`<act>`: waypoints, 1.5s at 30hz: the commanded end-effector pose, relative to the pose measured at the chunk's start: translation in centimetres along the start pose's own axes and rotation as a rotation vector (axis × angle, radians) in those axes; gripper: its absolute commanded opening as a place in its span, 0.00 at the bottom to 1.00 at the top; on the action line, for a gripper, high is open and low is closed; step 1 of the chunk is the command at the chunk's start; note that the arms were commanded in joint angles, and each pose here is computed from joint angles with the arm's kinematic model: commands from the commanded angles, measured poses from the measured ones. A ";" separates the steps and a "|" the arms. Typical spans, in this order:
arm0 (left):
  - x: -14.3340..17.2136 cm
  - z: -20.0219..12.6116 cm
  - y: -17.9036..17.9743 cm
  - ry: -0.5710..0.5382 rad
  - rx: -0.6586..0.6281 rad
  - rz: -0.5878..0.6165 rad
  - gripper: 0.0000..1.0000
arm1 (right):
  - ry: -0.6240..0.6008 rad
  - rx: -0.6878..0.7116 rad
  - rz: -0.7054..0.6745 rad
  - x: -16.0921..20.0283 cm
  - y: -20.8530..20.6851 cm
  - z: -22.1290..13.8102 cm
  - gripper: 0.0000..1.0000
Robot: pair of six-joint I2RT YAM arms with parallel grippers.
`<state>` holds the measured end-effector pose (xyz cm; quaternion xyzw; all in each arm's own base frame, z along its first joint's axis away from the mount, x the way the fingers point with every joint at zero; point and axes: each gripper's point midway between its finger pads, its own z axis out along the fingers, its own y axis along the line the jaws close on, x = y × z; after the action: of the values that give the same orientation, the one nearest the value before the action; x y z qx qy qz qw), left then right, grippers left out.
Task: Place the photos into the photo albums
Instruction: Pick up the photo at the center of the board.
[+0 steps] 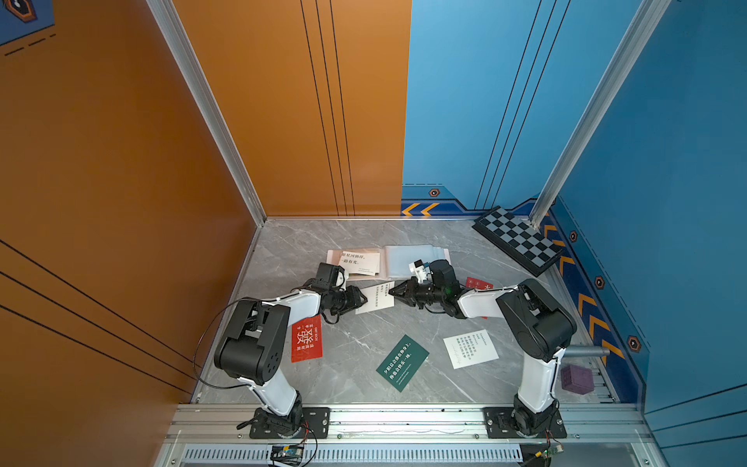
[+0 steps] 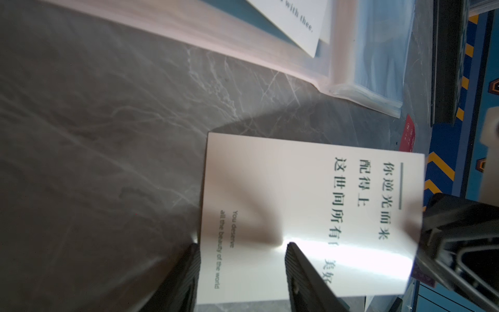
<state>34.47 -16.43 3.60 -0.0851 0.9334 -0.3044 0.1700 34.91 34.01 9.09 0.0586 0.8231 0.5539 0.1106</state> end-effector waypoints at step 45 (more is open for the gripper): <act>-2.6 -5.8 -5.8 -0.169 0.227 0.049 0.53 | 0.075 0.035 -0.319 -2.5 3.3 -5.7 0.00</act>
<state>35.21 -16.56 10.62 -0.0767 0.8921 -0.3604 0.2615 36.20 29.65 12.23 -0.0487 0.8409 0.5190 0.1455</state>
